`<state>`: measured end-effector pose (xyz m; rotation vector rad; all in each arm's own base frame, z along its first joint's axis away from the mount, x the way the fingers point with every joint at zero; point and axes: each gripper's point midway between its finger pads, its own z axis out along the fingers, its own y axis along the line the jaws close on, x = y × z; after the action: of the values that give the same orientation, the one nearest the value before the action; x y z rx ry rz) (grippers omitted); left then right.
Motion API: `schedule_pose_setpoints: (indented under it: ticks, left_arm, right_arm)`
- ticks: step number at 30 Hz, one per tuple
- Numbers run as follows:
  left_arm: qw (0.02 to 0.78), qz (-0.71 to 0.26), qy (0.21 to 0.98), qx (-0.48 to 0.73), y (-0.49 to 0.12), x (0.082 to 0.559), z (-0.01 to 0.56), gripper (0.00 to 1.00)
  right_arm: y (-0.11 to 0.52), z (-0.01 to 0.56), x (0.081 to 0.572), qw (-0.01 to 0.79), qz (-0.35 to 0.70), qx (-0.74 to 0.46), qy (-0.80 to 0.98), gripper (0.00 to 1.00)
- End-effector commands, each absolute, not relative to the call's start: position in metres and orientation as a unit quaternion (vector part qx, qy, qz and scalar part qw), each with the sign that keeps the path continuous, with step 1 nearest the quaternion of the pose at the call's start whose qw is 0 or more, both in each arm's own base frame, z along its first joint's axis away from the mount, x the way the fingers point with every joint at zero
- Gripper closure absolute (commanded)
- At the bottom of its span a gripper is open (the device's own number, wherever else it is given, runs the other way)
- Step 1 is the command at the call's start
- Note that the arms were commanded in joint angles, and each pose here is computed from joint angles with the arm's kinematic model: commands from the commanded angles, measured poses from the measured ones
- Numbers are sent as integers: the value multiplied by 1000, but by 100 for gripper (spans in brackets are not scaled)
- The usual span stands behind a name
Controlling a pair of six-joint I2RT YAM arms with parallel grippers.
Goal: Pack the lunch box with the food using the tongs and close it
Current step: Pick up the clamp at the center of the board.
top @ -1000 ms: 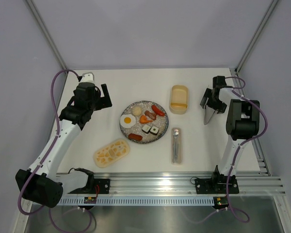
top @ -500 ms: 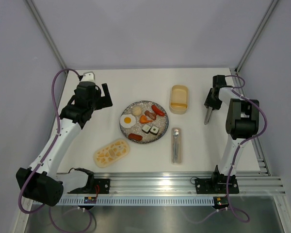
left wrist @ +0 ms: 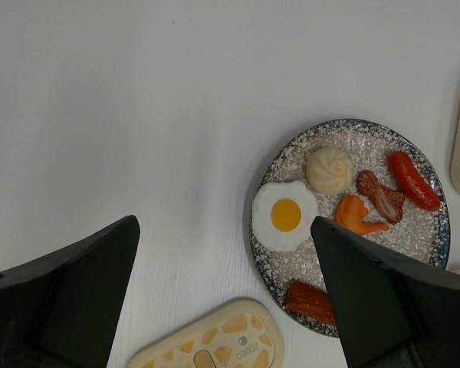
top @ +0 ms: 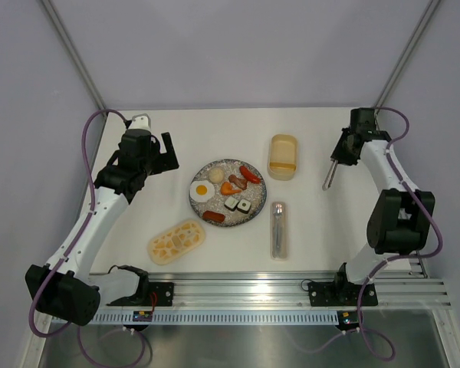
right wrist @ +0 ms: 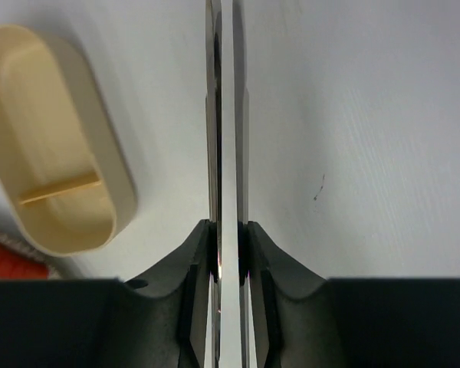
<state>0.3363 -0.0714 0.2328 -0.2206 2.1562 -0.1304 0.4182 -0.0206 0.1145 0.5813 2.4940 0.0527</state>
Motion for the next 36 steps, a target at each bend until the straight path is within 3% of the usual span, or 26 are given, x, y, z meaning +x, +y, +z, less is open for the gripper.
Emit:
schedule_pose_setpoints:
  ticks: [1,13,22,36]
  left_arm:
    - [495,-76,860,-96,-76,342,257,1]
    - [486,-74,866,-95,-75,338,251,1]
    - [489,-70,864,-94,-74,341,253,1]
    - [479,-53,871,-94,-70,341,246,1]
  right_arm:
    - [8,158,388,301,77,204,928,71]
    - [98,221,306,292,130,70,945,67]
    - [147,221,250,227,162,-43,959,66]
    - [186,212,247,185,113,-139,966,62]
